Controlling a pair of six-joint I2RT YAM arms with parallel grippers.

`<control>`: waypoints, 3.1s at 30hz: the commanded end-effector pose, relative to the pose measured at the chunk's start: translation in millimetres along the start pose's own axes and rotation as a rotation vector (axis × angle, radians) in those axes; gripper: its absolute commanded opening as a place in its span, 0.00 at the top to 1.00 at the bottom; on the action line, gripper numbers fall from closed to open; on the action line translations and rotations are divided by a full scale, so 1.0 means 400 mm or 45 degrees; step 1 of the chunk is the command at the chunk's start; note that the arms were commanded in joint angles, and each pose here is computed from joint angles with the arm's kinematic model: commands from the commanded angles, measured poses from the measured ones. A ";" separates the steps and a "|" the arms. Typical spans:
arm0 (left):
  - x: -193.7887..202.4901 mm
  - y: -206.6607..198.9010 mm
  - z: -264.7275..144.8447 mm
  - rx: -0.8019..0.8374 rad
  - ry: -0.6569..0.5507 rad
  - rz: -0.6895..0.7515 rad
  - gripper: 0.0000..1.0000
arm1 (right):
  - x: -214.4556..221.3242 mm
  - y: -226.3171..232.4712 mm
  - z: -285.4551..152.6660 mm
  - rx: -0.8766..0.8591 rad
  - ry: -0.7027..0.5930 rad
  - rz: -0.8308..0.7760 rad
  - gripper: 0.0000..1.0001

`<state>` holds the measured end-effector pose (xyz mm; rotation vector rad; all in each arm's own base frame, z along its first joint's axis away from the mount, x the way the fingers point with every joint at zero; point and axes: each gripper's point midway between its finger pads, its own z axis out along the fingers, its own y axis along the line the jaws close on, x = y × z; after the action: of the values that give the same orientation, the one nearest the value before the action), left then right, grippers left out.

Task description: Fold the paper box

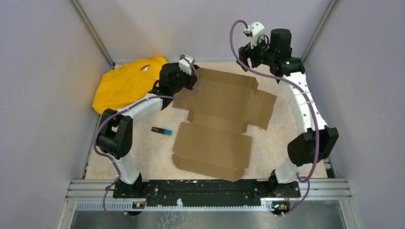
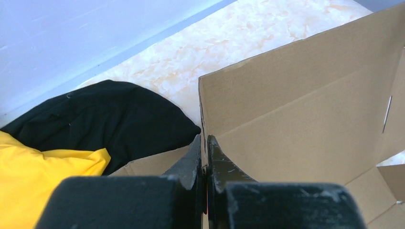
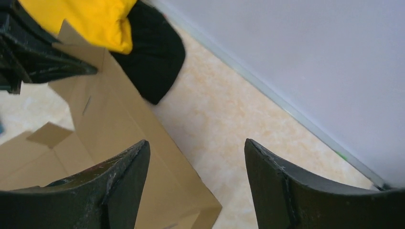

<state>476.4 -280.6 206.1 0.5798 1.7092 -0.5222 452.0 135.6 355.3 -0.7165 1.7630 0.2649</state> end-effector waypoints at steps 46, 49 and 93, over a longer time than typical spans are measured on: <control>-0.188 0.029 -0.094 0.163 -0.213 -0.068 0.35 | 0.215 0.178 0.096 -0.156 0.439 -0.259 1.00; -0.199 0.038 -0.116 0.128 -0.230 -0.079 0.33 | 0.193 0.157 0.066 -0.040 0.437 -0.300 1.00; -0.038 0.182 0.173 0.330 -0.183 -0.449 0.27 | 0.224 0.143 -0.085 0.860 0.674 -1.008 1.00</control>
<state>578.3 -258.7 199.9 0.3613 1.6783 -0.9465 382.9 128.8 237.5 -1.0295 1.8346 -1.0486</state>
